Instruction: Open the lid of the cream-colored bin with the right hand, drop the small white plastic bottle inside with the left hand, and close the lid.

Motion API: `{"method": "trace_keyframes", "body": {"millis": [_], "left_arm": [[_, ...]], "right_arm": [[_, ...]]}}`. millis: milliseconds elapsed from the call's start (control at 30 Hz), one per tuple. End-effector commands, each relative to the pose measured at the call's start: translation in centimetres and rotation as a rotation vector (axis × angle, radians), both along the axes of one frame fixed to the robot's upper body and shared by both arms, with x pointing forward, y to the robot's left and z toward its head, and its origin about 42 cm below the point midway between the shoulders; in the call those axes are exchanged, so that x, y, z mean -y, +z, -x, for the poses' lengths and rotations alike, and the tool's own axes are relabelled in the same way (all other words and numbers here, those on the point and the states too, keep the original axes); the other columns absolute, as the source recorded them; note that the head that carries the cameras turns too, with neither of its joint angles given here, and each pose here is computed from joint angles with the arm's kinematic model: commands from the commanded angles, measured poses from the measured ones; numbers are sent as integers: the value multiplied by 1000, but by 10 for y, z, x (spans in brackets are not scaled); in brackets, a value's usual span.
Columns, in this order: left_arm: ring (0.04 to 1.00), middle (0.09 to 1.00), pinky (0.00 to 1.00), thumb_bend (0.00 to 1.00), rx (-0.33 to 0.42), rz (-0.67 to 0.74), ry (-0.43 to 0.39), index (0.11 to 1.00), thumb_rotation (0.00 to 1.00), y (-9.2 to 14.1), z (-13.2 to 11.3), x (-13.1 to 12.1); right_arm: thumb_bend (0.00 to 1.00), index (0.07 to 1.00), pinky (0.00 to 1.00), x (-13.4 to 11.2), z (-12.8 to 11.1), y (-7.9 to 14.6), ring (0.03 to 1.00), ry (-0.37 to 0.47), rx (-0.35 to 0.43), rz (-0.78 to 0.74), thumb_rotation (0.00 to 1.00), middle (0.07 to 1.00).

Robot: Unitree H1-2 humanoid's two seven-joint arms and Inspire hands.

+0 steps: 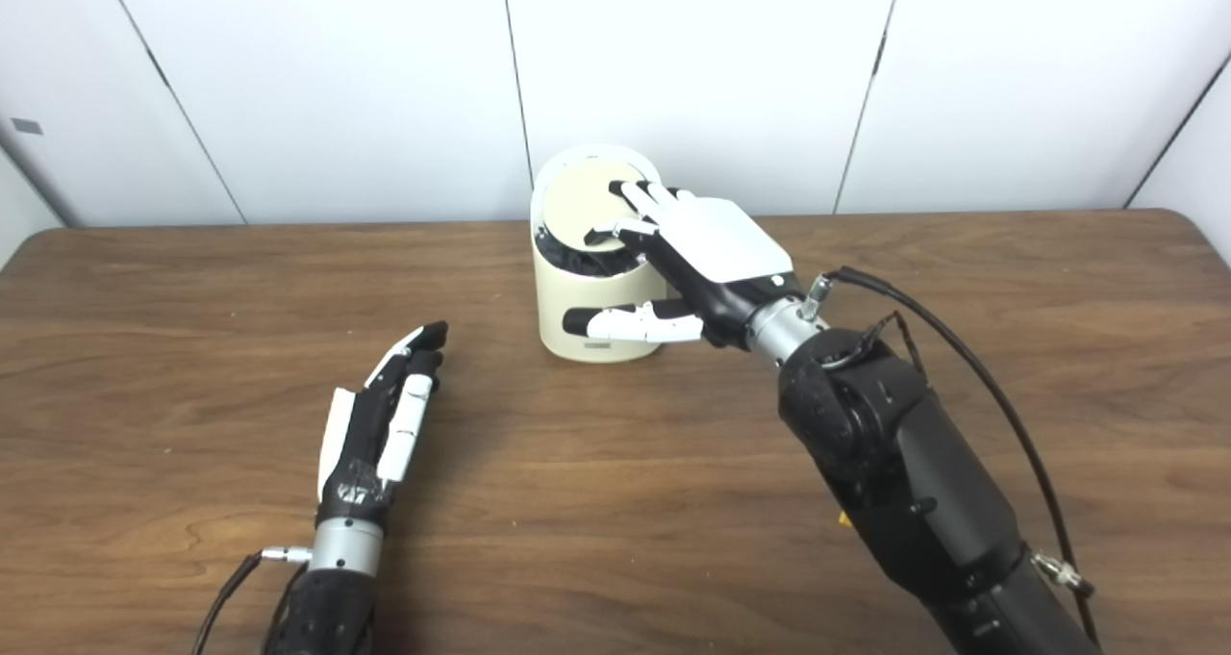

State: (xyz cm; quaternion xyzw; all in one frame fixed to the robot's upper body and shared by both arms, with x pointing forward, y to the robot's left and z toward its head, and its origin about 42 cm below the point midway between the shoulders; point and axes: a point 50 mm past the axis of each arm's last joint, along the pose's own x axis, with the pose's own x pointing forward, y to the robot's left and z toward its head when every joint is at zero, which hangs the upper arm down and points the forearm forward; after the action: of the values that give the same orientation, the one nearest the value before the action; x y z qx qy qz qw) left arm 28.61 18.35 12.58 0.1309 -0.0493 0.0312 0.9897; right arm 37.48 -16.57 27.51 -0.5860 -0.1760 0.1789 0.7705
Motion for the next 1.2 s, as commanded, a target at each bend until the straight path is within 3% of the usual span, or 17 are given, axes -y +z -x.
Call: {"method": "trace_keyframes", "body": {"millis": [0,267,600,800,1167], "left_arm": [[864,873,815,571,30,8,-7,863,1000,8,-3,5],[868,878,813,565,32,12,-10,864,1000,8,-3,6],[853,866,802,561,30,-3,-12,865,1000,6,-3,3],[845,865,802,567,21,-9,-9,868,1000,4,-3,1],[849,872,806,557,-1,26,-14,869,986,3,-2,-5]], "right_arm": [[599,786,1000,0,-2,6,1000,10,2,26,1000,1000],[614,803,1000,0,-2,5,1000,5,-18,27,1000,1000],[626,869,1000,0,3,18,1000,8,56,-108,1000,1000],[572,888,1000,5,10,23,1000,5,98,-164,1000,1000],[533,906,1000,32,36,20,1000,-40,158,-285,1000,1000]]}}
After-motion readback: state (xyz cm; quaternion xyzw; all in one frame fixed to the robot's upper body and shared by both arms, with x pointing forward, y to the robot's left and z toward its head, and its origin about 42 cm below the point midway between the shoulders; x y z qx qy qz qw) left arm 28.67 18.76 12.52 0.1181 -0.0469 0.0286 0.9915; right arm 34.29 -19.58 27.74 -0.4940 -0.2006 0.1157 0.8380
